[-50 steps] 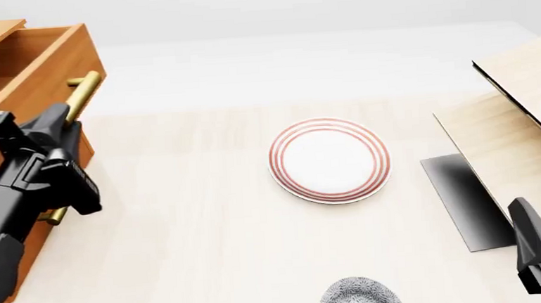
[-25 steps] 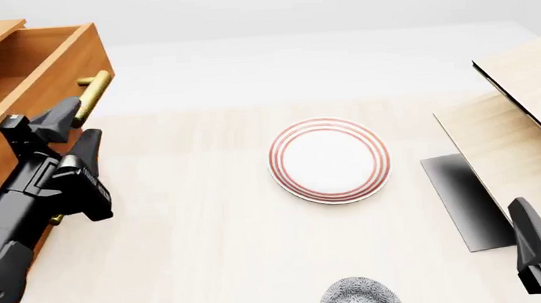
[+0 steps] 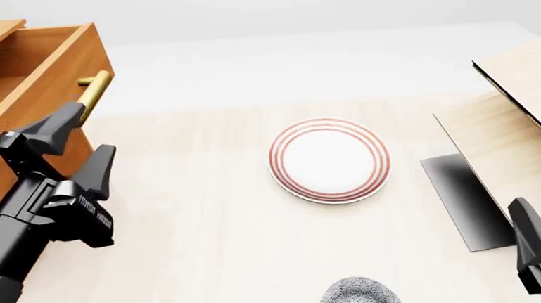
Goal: Open the top drawer of the cabinet and put the bowl in it.
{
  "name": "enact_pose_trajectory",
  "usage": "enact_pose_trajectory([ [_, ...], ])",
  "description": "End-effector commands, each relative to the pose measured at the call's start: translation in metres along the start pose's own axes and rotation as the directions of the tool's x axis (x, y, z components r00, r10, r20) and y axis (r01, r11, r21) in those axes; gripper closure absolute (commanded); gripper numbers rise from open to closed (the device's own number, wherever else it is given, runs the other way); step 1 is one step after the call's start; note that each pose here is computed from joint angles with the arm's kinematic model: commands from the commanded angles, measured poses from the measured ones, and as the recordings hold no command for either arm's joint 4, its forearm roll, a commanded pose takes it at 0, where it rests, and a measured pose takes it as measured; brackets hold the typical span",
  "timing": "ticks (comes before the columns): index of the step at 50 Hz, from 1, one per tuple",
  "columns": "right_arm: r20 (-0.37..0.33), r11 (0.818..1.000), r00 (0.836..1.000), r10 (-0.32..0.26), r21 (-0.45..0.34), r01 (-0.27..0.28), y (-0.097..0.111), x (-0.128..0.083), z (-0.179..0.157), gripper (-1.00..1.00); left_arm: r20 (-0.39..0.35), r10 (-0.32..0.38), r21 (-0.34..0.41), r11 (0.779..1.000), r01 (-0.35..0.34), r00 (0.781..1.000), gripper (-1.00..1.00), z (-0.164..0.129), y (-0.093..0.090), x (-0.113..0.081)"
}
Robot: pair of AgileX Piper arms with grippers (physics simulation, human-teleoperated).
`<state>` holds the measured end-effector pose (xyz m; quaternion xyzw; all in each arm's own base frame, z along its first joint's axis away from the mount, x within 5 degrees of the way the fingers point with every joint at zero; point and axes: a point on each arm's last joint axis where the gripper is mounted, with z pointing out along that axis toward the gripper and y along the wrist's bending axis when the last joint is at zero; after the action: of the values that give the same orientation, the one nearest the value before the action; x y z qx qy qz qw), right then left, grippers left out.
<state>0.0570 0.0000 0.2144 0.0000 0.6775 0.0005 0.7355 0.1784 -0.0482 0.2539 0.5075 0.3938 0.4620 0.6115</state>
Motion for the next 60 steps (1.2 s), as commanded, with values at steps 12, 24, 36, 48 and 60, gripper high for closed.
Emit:
enact_pose_trajectory([
  [12, 0.001, 1.000, 1.000, -0.001, 0.000, 0.001, 0.000, 0.000, 0.000, -1.00, 0.034, -0.395, 0.135, 0.912, 0.387, 0.918, -1.00, 0.005, 0.067, -0.016],
  [24, 0.001, 1.000, 1.000, 0.000, 0.000, 0.000, 0.000, 0.000, 0.000, -1.00, -0.057, -0.601, 0.217, 0.772, 0.597, 0.797, -1.00, 0.021, 0.095, -0.018],
  [36, 0.001, 1.000, 1.000, 0.000, 0.000, 0.000, 0.000, 0.000, 0.000, -1.00, -0.229, -0.804, 0.196, 0.514, 0.835, 0.549, -1.00, 0.040, 0.141, -0.011],
  [48, 0.001, 1.000, 1.000, 0.000, 0.000, 0.000, 0.000, 0.000, 0.000, -1.00, -0.309, -0.870, 0.124, 0.364, 0.923, 0.385, -1.00, 0.042, 0.171, -0.002],
  [60, 0.001, 1.000, 1.000, 0.000, 0.000, 0.000, 0.000, 0.000, 0.000, -1.00, -0.413, -0.883, 0.042, 0.225, 0.973, 0.222, -1.00, 0.054, 0.189, 0.008],
])
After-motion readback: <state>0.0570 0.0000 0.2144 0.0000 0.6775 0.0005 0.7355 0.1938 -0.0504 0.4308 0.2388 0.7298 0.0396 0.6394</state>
